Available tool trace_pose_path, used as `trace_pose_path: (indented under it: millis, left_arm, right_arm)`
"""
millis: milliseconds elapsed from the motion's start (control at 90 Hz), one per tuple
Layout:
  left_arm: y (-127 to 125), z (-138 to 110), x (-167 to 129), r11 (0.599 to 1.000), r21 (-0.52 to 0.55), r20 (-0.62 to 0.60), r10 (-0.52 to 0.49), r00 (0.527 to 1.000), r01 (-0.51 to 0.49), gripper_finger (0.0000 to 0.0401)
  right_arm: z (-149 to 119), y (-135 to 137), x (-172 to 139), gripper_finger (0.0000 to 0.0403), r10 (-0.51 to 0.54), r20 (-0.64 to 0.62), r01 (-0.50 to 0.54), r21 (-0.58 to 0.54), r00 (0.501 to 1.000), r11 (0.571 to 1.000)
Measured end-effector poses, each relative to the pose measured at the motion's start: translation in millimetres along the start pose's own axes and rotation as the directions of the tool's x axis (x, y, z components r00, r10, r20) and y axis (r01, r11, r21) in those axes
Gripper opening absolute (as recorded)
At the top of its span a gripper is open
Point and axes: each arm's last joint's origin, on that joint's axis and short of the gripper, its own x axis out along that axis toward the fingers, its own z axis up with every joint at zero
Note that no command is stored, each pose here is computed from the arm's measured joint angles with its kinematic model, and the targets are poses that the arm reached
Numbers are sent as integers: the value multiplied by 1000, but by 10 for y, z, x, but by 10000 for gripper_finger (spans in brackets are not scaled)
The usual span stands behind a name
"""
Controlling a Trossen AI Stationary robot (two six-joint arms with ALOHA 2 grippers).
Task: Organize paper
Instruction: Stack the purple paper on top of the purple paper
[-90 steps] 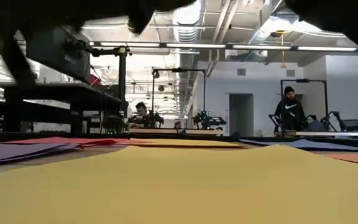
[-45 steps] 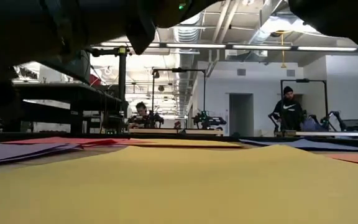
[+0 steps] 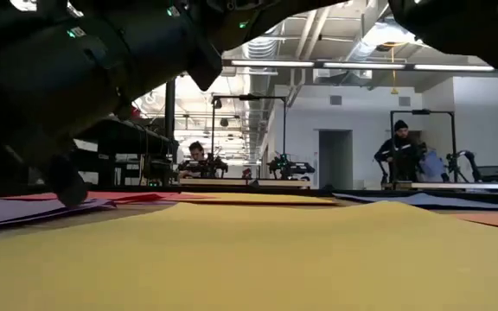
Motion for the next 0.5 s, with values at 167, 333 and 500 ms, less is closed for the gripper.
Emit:
trace_pose_path:
  millis: [167, 333, 500]
  left_arm:
    - [-11, 31, -17, 999, 48, 31, -14, 999, 12, 107]
    - [-140, 69, -6, 993, 79, -15, -89, 996, 90, 107]
    - [-461, -29, 288, 981, 88, -204, -150, 968, 170, 107]
  right_arm:
    - [453, -66, -511, 0, -42, 23, 43, -56, 999, 998]
    - [976, -237, -1568, 0, -195, -43, 195, -7, 980, 981]
    - [969, -879, -1827, 0, -341, -134, 351, 57, 931, 935]
